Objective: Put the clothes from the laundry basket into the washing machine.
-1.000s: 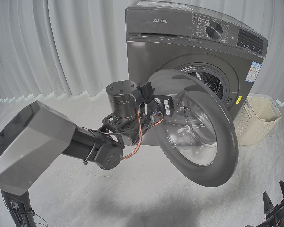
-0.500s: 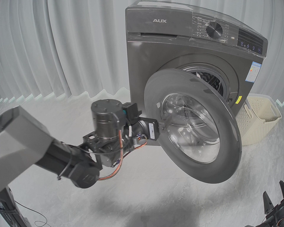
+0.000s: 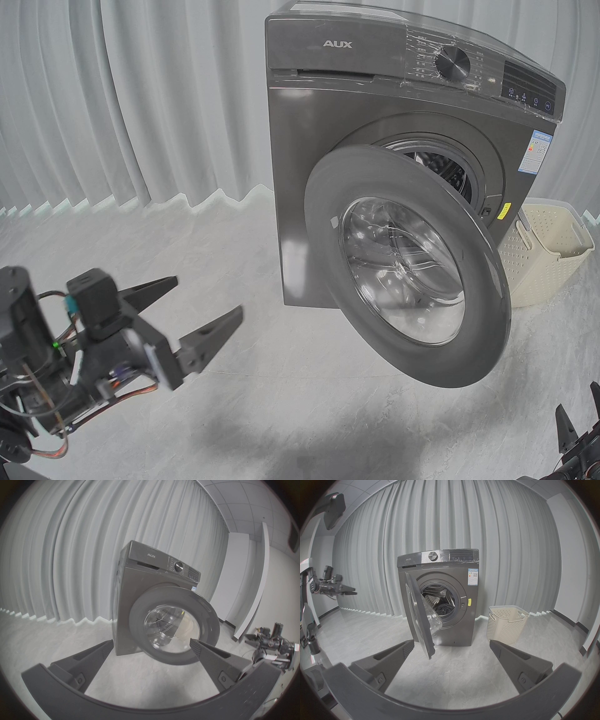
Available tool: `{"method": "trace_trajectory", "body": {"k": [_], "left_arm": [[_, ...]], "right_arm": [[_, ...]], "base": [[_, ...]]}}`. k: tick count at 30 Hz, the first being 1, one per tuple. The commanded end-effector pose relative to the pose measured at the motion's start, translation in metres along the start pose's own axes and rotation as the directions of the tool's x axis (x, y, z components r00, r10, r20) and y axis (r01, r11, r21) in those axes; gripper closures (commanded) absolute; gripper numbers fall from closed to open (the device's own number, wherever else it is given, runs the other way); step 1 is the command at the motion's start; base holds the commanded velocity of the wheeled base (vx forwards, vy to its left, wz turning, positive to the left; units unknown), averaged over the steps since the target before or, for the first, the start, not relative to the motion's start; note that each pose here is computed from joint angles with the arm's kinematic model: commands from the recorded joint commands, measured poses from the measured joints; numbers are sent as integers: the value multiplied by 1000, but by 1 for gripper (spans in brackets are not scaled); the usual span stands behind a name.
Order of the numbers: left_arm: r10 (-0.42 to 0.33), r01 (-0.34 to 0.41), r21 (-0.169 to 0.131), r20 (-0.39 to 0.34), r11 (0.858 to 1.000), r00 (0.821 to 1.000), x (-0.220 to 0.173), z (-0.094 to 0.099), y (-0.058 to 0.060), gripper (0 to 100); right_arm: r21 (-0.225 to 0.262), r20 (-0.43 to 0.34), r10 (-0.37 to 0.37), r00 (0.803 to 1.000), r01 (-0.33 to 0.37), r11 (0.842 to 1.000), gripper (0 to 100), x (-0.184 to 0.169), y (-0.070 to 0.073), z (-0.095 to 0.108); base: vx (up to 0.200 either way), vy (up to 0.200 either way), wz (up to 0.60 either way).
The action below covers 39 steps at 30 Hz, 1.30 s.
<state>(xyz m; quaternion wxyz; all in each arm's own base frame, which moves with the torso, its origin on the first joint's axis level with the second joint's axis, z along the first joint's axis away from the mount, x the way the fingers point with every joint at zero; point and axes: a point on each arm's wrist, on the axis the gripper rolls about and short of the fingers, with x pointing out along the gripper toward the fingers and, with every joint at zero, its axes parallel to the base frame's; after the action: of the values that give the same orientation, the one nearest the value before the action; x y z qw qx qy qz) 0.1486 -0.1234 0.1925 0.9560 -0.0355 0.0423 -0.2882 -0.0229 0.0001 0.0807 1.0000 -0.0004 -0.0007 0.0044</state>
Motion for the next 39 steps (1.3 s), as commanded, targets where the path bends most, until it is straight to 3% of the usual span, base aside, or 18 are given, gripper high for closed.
{"method": "trace_trajectory", "body": {"k": [1,3,9,11,13,15,17,20,24,25,27,30,33,34,36,37,38,39], "left_arm": [[144,-149,80,66,986,987,-124,-44,29,0],[193,-199,65,91,978,977,-150,-66,33,0],[315,-321,50,108,946,943,-183,-91,31,0],[398,-406,39,134,913,908,-194,-102,28,0],[418,-428,32,150,903,896,-200,-109,25,0],[420,-424,30,94,905,903,-200,-117,25,0],[418,-418,-13,77,908,905,-200,-118,26,0],[445,-445,-16,77,895,892,-199,-118,25,0],[559,-560,-28,120,828,820,-201,-120,21,0],[564,-569,-14,151,822,812,-203,-121,19,0],[553,-562,11,163,827,817,-204,-121,19,0],[560,-565,-6,149,825,815,-204,-123,19,0],[588,-589,-25,120,807,800,-205,-125,20,0],[588,-590,-19,123,807,800,-205,-125,20,0],[578,-582,9,106,813,809,-204,-128,20,0],[562,-566,13,102,824,821,-204,-128,20,0],[562,-566,13,102,824,821,-204,-128,20,0],[550,-554,10,103,832,828,-204,-127,20,0]], "right_arm": [[4,-5,-1,1000,1,1000,0,0,0,-6],[2,-3,-6,1000,6,1000,0,0,0,-5],[1,-1,-3,1000,3,1000,0,0,0,-5],[1,-1,-3,1000,3,1000,0,0,0,-5],[1,-1,-3,1000,3,1000,0,0,0,-5],[-1,-1,-3,1000,3,1000,0,0,0,-5],[-2,-1,-1,1000,1,1000,0,0,0,-5],[-5,-3,2,1000,-2,1000,0,0,0,-5],[1,-3,4,1000,-4,1000,0,0,0,-5],[1,-3,5,1000,-5,1000,0,0,0,-5],[1,-1,10,1000,-10,1000,0,0,0,-5],[-18,38,31,999,-30,999,0,-1,1,1],[-20,256,112,960,-111,994,0,-22,2,56],[-19,271,124,955,-124,992,0,-26,3,69],[-17,216,141,966,-141,990,0,-24,3,80],[-13,172,161,972,-161,987,0,-22,3,80],[-13,172,161,972,-161,987,0,-22,3,80],[-5,95,225,970,-226,974,0,-13,3,78]], "base": [[0,0,0],[0,0,0],[0,0,0],[0,0,0],[0,0,0],[0,0,0],[0,0,0],[0,0,0],[0,0,0],[0,0,0],[0,0,0],[0,0,0],[0,0,0],[0,0,0],[0,0,0],[0,0,0],[0,0,0],[0,0,0]]}}
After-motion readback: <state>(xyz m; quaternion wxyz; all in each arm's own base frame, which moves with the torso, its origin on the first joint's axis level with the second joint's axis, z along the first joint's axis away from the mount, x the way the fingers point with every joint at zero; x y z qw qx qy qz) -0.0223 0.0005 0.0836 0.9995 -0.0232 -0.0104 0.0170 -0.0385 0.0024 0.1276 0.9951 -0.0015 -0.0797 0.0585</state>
